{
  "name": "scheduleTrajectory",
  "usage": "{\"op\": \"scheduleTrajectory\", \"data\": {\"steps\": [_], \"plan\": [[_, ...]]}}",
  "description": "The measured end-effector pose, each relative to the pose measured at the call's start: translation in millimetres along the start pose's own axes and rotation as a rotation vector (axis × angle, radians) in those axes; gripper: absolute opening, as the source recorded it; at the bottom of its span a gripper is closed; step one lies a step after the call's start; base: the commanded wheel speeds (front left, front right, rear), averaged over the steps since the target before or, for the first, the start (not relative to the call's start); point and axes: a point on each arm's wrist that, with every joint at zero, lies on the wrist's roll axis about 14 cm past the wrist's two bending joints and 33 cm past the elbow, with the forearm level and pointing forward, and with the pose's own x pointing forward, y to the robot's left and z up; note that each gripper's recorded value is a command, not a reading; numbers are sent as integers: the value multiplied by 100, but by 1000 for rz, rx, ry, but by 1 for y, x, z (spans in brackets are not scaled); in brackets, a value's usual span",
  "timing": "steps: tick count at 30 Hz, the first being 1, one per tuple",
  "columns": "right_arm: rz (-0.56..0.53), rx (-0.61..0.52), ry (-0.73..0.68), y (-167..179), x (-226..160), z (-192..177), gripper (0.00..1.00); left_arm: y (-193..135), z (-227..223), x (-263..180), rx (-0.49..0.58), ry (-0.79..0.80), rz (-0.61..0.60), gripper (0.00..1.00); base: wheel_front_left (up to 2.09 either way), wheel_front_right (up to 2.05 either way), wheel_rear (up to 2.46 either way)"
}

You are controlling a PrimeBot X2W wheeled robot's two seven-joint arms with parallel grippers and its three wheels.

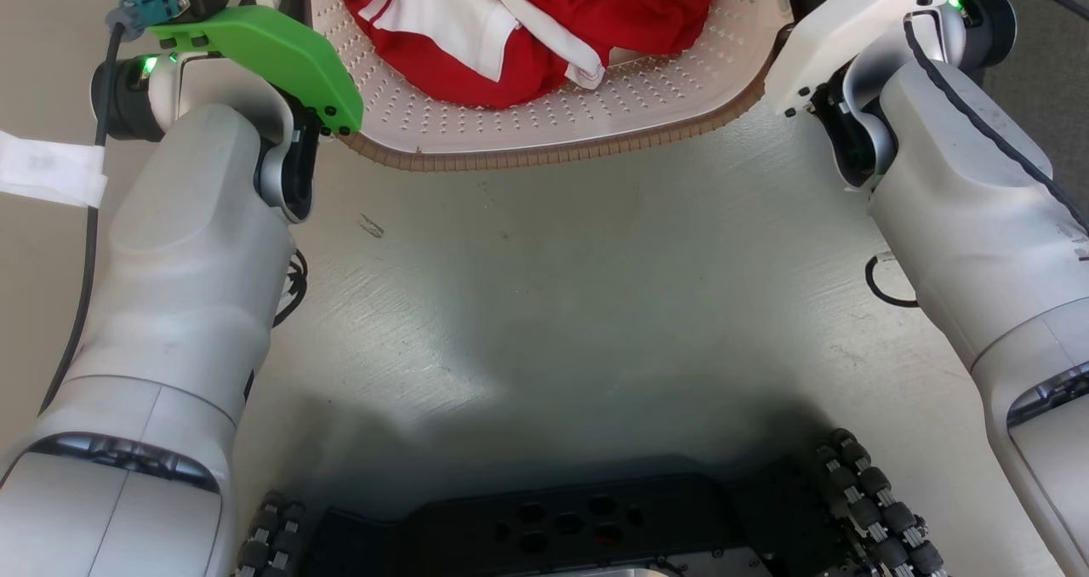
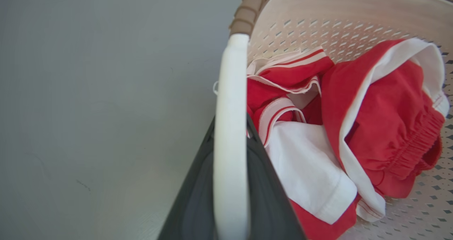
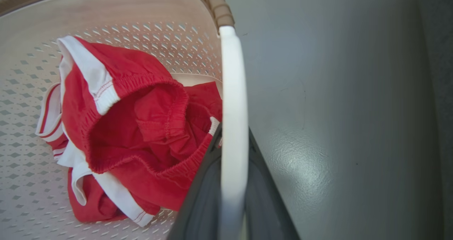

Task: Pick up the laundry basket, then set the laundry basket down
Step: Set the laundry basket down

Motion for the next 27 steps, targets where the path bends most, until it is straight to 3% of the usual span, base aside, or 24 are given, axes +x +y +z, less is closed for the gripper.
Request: {"op": "scheduleTrajectory", "data": {"steps": [21, 22, 23, 24, 25, 27], "plan": [[22, 8, 8, 4, -4, -1, 0, 1, -2, -4, -9, 10, -5, 0, 0, 0, 0], [25, 7, 10, 4, -4, -2, 62, 1, -2, -4, -11, 11, -9, 0, 0, 0, 0], [28, 6, 11, 5, -4, -2, 100, 0, -3, -4, -13, 14, -14, 0, 0, 0, 0], [34, -2, 14, 6, -5, -3, 100, 0, -2, -4, -16, 13, -18, 32, 0, 0, 0], [39, -10, 17, 5, -6, -3, 100, 1, -2, -5, -15, 11, -15, 100, 0, 0, 0], [43, -27, 21, 1, -7, -5, 100, 9, 1, -6, -12, 1, -9, 100, 0, 0, 0]]}}
